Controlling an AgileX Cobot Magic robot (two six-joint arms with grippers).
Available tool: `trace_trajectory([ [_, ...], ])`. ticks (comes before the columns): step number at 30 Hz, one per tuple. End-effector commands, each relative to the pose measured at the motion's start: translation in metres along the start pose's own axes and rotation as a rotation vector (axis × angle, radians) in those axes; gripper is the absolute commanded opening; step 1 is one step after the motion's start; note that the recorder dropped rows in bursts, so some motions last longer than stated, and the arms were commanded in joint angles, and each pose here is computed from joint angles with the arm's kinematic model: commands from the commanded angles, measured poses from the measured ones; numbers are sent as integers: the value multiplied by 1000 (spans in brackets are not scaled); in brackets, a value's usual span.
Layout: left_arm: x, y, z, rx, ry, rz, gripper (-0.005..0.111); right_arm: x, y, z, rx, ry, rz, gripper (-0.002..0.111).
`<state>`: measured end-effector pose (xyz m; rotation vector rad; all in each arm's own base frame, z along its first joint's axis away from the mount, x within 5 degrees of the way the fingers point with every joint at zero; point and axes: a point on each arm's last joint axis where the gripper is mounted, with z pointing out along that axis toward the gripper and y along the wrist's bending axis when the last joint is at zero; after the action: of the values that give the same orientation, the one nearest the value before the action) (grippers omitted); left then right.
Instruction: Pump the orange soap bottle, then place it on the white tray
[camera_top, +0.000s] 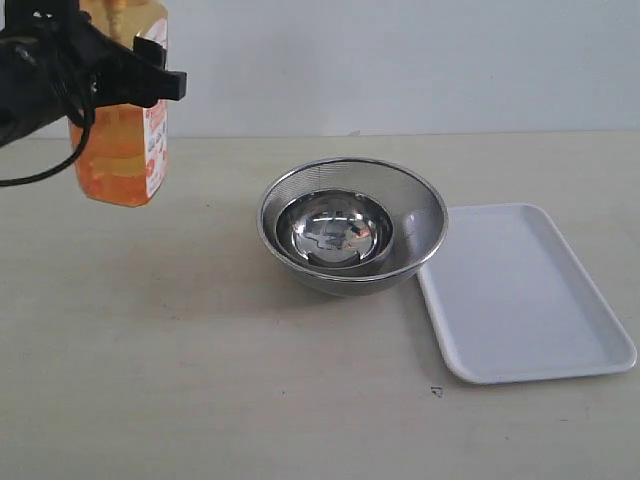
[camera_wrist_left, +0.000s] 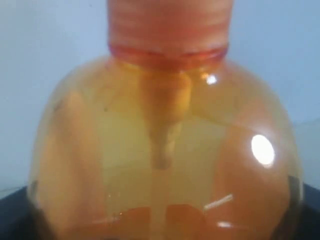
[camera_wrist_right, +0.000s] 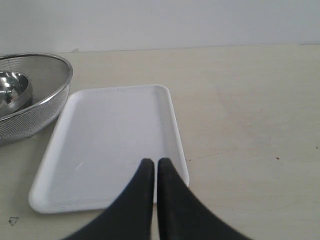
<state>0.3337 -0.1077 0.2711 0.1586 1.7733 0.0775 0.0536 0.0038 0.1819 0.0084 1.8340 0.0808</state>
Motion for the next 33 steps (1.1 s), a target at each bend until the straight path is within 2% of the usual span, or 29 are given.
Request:
trace_trajectory([
  [1, 1, -2, -8, 23, -164, -111, 5, -1, 0, 0, 6, -18, -5, 0],
  [4, 15, -1, -9, 5, -146, -104, 5, -1, 0, 0, 6, -18, -5, 0],
  [11, 50, -4, 1, -32, -105, -192, 5, -1, 0, 0, 6, -18, -5, 0],
  [16, 74, -19, 17, 53, -112, -251, 5, -1, 0, 0, 6, -18, -5, 0],
  [19, 86, -22, 22, 61, -80, -246, 5, -1, 0, 0, 6, -18, -5, 0],
  [28, 88, -33, 21, 172, -69, -143, 5, -1, 0, 0, 6, -18, -5, 0],
  [33, 88, -34, 21, 178, -67, -127, 5, -1, 0, 0, 6, -18, -5, 0],
])
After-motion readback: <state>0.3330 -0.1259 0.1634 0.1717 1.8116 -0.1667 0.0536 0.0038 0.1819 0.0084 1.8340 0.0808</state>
